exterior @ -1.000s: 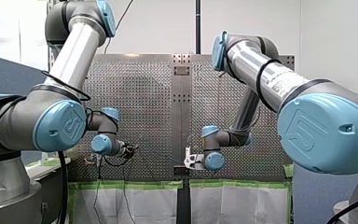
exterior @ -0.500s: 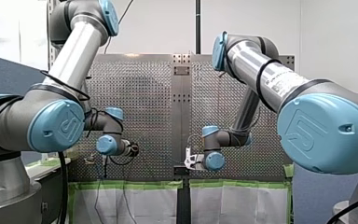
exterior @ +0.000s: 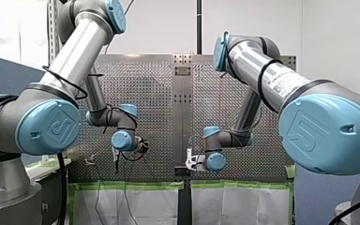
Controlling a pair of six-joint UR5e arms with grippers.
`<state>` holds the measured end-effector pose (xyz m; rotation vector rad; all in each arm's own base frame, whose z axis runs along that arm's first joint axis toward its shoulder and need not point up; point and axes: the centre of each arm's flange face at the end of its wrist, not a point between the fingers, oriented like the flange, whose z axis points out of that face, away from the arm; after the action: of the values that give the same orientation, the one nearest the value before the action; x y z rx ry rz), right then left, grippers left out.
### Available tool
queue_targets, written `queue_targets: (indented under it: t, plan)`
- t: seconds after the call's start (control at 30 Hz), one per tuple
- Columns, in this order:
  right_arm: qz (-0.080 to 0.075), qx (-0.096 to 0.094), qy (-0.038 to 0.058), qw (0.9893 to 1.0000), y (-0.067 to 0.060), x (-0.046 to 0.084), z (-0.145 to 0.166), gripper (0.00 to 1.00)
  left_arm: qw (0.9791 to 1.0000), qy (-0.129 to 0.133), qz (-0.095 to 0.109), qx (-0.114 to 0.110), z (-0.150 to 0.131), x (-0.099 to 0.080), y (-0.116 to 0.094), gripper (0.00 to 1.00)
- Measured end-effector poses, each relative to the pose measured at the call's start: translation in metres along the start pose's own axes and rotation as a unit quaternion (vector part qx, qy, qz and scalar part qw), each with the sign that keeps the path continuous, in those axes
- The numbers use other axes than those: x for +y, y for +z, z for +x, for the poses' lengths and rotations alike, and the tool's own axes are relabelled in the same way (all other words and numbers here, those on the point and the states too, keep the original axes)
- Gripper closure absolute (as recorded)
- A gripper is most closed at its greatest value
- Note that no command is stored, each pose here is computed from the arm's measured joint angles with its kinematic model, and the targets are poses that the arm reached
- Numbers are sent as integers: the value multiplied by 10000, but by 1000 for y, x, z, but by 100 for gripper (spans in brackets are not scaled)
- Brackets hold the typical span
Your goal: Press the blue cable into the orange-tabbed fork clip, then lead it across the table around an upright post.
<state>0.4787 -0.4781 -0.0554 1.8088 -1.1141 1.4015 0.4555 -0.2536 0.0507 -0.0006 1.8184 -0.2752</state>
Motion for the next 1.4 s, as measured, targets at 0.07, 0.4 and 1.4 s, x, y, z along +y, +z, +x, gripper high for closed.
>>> queue_targets:
  t: [0.07,0.4,1.4]
  plan:
    - [0,1,0,10000,0,0,0,100,10000,13,-18,21,1,-7,-1,0]
    - [-2,2,0,10000,0,0,0,100,9985,182,-475,192,24,-3,3,0]
    - [-8,16,0,10000,0,0,0,100,9846,1008,-1401,-277,20,-1,44,0]
